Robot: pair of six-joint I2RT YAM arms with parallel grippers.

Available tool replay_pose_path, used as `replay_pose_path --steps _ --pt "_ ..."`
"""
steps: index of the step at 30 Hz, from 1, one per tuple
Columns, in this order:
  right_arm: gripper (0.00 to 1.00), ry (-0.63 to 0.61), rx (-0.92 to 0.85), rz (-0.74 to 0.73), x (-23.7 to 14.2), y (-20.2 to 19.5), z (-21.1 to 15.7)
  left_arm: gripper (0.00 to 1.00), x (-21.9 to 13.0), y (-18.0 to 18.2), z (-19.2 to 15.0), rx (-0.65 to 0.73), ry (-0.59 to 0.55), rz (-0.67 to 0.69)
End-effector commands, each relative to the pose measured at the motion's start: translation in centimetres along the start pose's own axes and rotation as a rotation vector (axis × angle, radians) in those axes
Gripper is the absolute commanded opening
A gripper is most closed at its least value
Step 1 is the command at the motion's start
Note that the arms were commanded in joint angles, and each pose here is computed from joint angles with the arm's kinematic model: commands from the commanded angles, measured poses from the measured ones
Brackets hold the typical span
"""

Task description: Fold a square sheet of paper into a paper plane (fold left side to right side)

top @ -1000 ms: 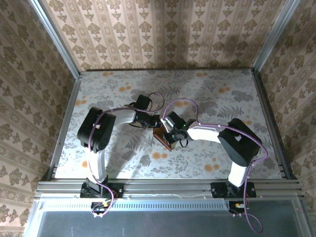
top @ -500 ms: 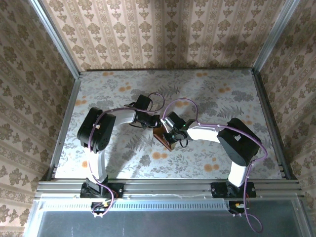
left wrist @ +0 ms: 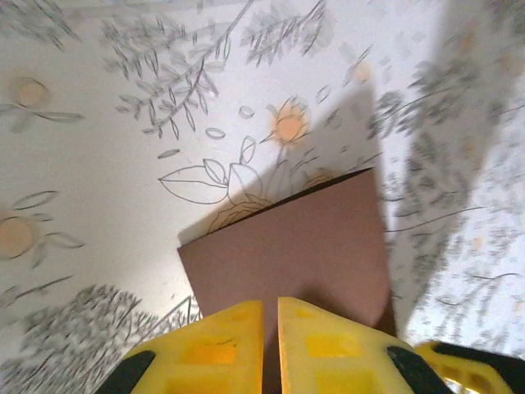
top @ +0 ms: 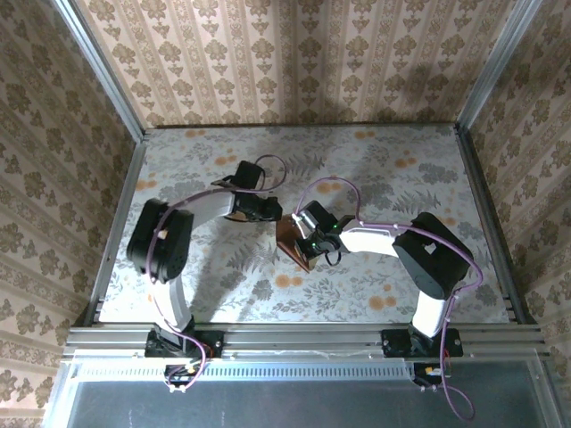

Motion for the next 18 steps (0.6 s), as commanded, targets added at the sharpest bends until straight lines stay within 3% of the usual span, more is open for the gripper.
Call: replay_pose_path --steps 1,11,18 --pt "0.00 0.095 0.058 -0.023 1.1 -1.5 -2.5 0.13 -2.6 -1.1 -1.1 0.007 -0.078 -0.060" --pt "0.00 0.092 0.093 0.007 1.3 -2.3 -2.9 0.20 -2.6 -2.1 -6.7 -0.041 -0.171 -0.311" --pt "0.00 0.094 0.097 0.008 1.3 -2.3 -3.0 0.15 -0.3 -2.7 -7.4 -0.050 -0.112 -0.375"
Point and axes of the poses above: each hand's point on the last joint's axis, 136 mm out from that joint toward the fingers, its own x axis out along the fingers, its own y axis along the line the jaws close on, z = x × y, the point moved 9 cm from there along -x, back along the fingers
